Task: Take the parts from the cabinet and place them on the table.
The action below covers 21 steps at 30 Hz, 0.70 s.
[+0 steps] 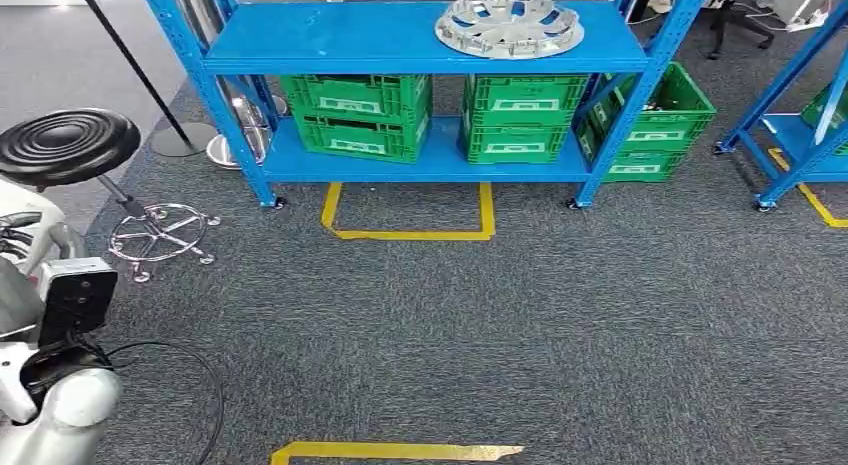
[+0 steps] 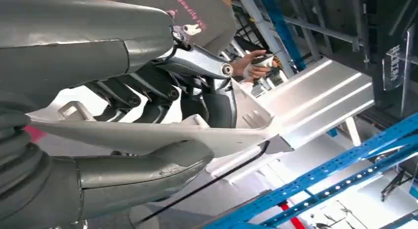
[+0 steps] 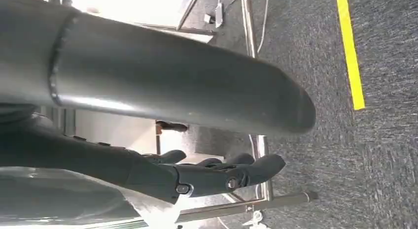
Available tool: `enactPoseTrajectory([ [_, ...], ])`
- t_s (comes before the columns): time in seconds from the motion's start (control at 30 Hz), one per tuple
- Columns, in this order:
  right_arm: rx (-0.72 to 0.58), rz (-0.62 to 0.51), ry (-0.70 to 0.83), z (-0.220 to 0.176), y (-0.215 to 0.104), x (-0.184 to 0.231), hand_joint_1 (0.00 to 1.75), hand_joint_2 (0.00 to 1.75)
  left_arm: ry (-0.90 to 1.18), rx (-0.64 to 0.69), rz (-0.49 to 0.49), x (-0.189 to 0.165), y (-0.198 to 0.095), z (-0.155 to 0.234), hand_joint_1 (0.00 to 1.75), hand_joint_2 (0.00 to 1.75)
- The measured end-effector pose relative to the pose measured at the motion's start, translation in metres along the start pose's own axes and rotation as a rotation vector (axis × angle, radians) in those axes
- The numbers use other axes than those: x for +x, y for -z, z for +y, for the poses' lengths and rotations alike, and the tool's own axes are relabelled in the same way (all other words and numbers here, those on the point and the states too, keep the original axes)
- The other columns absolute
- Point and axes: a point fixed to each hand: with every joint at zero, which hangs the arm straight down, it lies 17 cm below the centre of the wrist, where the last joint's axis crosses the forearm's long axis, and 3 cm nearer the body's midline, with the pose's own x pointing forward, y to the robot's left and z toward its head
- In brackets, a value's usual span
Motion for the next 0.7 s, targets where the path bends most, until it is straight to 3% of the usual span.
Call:
enactPoseTrajectory([
  [0.7,-0.015,-0.009,-0.020,0.002,-0.001,0.002,0.00,0.00,0.039,0.002,0.014,-0.008,-0.014,0.012,1.75,1.75],
])
